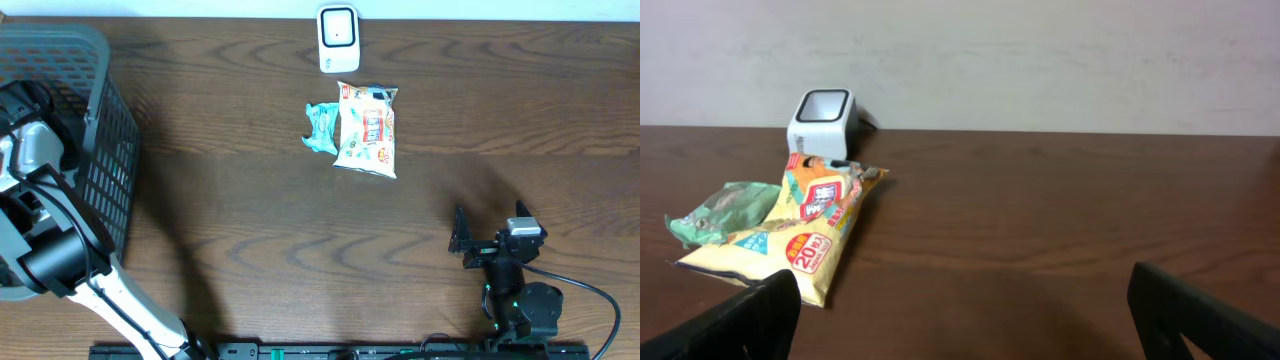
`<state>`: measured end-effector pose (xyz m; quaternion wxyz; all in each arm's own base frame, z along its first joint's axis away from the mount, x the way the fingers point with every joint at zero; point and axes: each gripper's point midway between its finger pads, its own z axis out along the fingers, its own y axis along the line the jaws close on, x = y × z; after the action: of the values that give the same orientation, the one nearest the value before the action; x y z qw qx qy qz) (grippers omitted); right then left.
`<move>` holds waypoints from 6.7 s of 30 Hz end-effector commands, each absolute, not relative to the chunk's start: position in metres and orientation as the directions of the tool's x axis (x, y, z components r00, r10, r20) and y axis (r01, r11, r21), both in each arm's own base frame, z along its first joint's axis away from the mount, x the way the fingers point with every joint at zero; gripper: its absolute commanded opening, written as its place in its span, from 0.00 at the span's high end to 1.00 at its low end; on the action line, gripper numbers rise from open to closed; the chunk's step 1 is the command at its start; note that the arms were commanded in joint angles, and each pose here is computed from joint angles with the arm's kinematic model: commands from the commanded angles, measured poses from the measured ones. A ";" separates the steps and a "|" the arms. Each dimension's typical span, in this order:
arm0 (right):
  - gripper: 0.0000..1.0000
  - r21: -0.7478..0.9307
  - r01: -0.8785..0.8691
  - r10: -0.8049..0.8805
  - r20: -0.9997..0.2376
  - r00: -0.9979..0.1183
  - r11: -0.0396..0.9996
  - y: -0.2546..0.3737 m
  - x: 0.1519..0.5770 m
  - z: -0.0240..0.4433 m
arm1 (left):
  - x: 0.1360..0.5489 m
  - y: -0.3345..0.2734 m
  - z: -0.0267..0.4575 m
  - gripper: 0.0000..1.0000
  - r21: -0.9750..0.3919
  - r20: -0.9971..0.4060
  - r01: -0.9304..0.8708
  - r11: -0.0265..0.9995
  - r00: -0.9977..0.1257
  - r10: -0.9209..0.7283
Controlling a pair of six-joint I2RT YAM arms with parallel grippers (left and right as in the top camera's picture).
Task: Scan the item barcode
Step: 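Move the left gripper back into the basket to the orange Kleenex pack, then grasp the orange Kleenex pack and carry it toward the scanner, then hold the orange pack in front of the scanner window, then release the orange pack beside the green pack and withdraw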
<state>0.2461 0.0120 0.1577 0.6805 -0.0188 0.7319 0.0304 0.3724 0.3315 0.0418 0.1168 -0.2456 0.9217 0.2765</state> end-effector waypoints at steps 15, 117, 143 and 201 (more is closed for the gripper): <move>0.01 0.011 -0.077 0.005 -0.997 -0.072 0.997 0.014 0.246 0.158 | 0.368 0.339 0.049 0.93 0.427 -0.404 -0.609 0.668 -0.790 -0.462; 0.01 0.011 -0.077 0.005 -0.997 -0.072 0.997 0.014 0.246 0.158 | 0.491 -0.123 0.074 0.77 0.004 -0.553 -0.191 0.982 -0.818 -0.157; 0.01 0.011 -0.077 0.005 -0.997 -0.072 0.997 0.014 0.246 0.158 | 0.488 -0.132 0.018 0.85 -0.041 -0.445 -0.128 0.991 -0.885 -0.133; 0.01 0.011 -0.077 0.005 -0.997 -0.072 0.997 0.014 0.246 0.158 | 0.384 0.162 0.411 0.44 -0.139 -0.950 -0.584 0.800 -0.150 -0.274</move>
<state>0.2461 0.0120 0.1577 0.6805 -0.0188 0.7319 0.0304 0.4000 0.1326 0.4053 0.5888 -0.2612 0.7579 0.1037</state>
